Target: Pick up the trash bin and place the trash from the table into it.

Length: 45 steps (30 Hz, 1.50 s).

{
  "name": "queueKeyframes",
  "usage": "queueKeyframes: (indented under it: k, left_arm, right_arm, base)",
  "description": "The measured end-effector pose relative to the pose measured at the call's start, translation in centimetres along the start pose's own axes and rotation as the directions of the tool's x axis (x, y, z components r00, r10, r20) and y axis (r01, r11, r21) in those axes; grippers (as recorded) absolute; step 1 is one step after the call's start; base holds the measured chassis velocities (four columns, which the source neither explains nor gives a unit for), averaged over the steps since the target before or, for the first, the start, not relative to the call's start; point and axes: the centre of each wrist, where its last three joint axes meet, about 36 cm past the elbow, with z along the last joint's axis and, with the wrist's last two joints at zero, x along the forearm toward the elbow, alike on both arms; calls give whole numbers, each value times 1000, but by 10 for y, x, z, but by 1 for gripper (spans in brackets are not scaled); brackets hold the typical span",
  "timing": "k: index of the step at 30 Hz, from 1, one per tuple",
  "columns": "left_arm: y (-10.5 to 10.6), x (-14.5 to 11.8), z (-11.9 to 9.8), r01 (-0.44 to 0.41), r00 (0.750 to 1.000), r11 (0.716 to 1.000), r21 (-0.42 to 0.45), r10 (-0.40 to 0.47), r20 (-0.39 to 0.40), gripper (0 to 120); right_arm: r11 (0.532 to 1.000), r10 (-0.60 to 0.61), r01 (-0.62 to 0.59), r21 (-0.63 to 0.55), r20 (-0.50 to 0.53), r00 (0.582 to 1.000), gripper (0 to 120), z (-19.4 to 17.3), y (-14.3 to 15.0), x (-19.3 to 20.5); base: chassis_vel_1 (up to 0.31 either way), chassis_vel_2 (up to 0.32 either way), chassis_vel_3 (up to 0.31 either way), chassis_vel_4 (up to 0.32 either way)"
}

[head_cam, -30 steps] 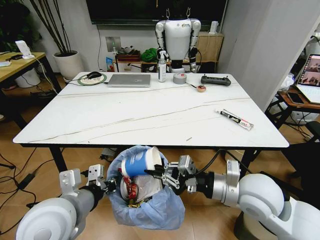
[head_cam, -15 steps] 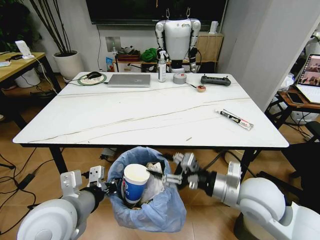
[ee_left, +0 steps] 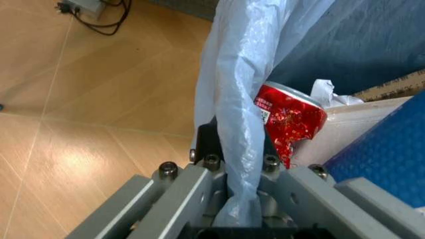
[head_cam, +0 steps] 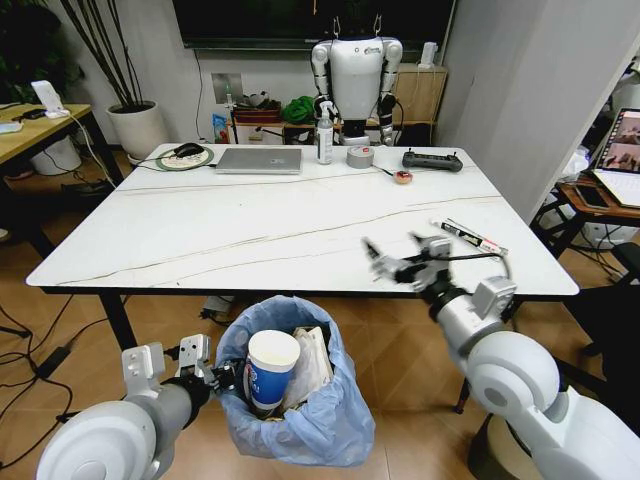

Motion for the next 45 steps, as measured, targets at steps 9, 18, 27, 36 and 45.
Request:
queueKeyframes:
  k: [9,18,27,36,45]
  left_arm:
    - [0,0,0,-2,1000,1000,-3,1,-6,0]
    - [1,0,1,4,1000,1000,-3,-4,-10,0]
    - [1,0,3,5,1000,1000,-3,-5,-15,0]
    - [1,0,3,6,1000,1000,-4,-6,-16,0]
    - [1,0,3,6,1000,1000,-4,-6,-15,0]
  right_arm:
    - [1000,19,-19,3,-46,999,100,8,-2,4]
    - [1000,17,-16,7,-57,998,100,3,-6,4]
    - [1000,16,-16,6,-57,998,100,2,-8,5]
    - [1000,15,-15,5,-57,998,100,2,-8,4]
    - [1000,14,-13,5,-58,998,100,2,-7,4]
  base:
    - [0,0,0,0]
    - [-60,-67,72,84]
    - [-173,-181,172,174]
    - [-146,-143,152,158]
    - [-153,-165,162,168]
